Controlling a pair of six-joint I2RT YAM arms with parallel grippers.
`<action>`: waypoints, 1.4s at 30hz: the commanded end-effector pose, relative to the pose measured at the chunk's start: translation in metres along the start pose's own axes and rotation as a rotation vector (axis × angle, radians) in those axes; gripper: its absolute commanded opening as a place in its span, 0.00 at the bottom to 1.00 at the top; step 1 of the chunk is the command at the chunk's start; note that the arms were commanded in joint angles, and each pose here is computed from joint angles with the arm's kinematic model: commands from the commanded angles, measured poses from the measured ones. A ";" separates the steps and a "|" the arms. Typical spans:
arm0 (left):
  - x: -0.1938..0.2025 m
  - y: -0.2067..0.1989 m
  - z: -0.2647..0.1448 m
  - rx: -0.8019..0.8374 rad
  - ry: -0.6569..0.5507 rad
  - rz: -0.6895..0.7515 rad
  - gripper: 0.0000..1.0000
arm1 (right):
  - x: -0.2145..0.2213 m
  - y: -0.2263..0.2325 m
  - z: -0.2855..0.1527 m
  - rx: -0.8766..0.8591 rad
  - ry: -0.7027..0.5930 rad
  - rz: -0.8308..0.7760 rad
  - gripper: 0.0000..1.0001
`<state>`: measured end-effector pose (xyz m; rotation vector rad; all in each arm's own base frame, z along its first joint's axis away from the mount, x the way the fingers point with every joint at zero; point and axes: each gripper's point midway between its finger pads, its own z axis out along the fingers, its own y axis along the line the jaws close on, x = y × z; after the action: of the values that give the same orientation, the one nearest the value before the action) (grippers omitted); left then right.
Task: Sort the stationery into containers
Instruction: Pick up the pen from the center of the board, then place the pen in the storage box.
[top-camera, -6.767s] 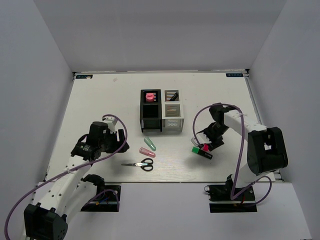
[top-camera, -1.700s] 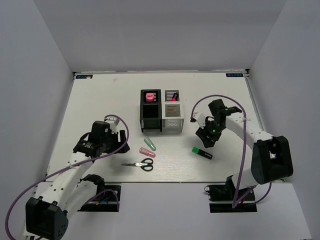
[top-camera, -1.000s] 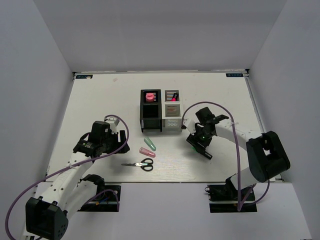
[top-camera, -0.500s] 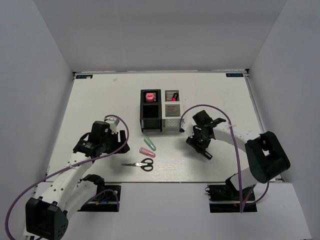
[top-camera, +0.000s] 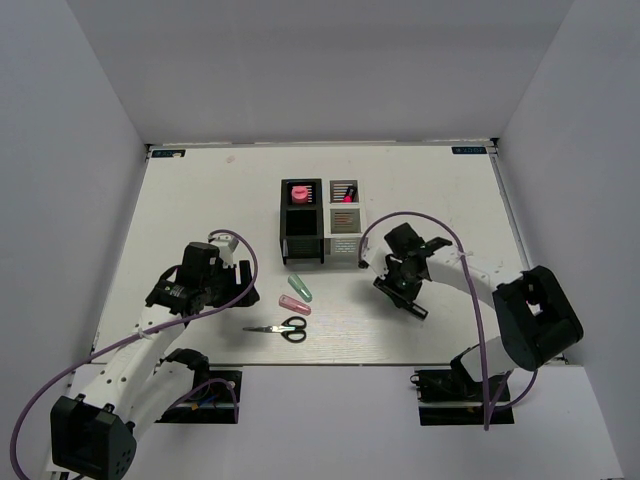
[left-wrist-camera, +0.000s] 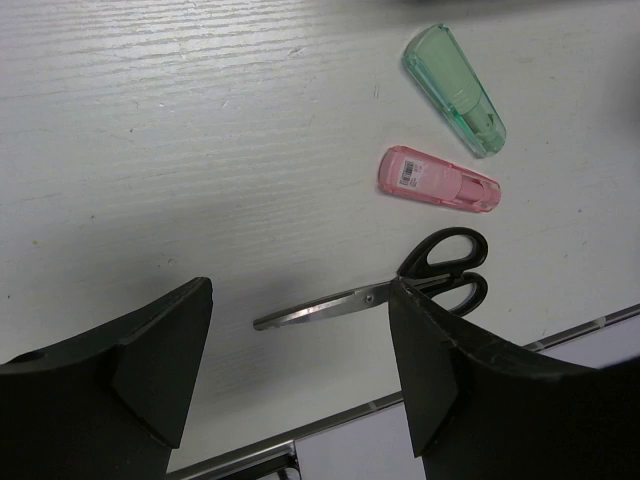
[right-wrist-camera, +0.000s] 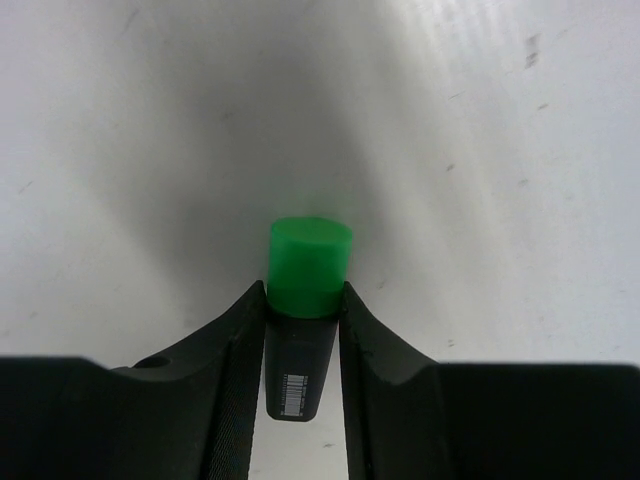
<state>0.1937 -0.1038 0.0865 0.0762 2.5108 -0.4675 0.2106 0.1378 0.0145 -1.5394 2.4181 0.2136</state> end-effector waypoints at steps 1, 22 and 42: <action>-0.011 -0.006 -0.006 0.021 -0.030 0.004 0.82 | 0.005 0.023 -0.020 -0.128 0.031 -0.006 0.00; -0.007 -0.003 -0.003 0.011 -0.015 0.011 0.82 | -0.319 -0.077 -0.161 0.021 -0.859 -0.250 0.00; -0.005 -0.001 0.001 0.005 0.011 0.018 0.82 | -0.348 -0.150 -0.130 0.126 -0.941 -0.082 0.00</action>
<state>0.1929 -0.1029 0.0796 0.0870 2.5436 -0.4548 0.4558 0.3406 0.2401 -1.1728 1.5989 0.5816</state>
